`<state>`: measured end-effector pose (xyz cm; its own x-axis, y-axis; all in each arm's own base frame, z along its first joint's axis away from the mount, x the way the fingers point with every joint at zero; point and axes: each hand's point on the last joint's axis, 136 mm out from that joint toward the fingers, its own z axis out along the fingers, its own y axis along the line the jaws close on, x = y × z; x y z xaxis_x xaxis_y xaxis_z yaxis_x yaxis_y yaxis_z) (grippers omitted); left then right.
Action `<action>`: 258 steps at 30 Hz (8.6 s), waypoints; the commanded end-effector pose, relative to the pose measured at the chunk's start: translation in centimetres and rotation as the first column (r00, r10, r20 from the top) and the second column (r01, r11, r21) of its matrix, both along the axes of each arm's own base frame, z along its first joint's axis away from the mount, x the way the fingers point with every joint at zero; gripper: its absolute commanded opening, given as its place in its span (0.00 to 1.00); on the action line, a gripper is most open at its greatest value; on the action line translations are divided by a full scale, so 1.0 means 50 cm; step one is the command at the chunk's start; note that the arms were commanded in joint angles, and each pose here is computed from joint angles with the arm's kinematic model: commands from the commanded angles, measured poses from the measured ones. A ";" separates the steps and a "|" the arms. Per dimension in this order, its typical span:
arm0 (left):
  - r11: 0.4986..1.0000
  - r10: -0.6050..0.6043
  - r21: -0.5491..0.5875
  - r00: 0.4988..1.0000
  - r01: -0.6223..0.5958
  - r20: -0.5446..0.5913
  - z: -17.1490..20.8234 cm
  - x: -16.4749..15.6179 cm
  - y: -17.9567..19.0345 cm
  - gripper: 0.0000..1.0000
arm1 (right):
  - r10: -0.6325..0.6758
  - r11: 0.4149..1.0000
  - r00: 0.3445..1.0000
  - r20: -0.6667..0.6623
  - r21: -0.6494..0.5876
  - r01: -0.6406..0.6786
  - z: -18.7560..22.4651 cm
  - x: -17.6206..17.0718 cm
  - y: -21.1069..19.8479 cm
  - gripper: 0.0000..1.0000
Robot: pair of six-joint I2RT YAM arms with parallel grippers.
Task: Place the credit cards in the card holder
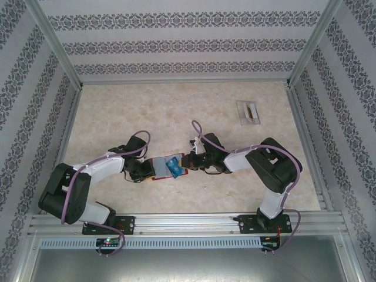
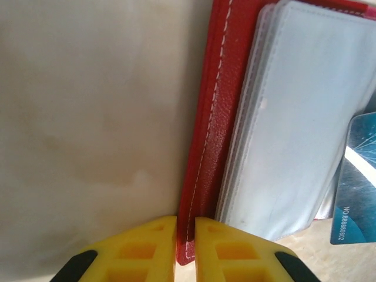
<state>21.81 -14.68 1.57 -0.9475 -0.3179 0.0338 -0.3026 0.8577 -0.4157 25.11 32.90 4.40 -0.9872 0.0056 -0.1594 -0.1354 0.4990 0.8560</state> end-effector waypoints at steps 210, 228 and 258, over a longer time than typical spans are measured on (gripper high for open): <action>0.949 0.036 -0.301 0.917 0.093 0.396 0.163 0.111 -0.136 0.46 | 0.085 0.965 0.985 0.150 -0.260 -0.043 0.001 0.001 0.054 0.00; 0.961 -0.028 -0.249 0.940 0.119 0.339 0.102 0.120 -0.192 0.46 | -0.091 0.981 0.988 0.125 -0.158 0.110 -0.006 0.066 -0.081 0.00; 0.963 -0.245 0.001 0.877 0.268 0.413 0.239 0.063 -0.160 0.36 | -0.076 0.994 0.987 0.140 -0.067 0.085 0.030 0.065 -0.085 0.00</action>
<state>25.55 -26.23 12.47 -0.9439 -0.1056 -0.3129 0.1285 0.7554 -0.6426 27.81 28.15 4.53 -0.9600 0.0721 -0.2704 -0.1727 0.6079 0.7750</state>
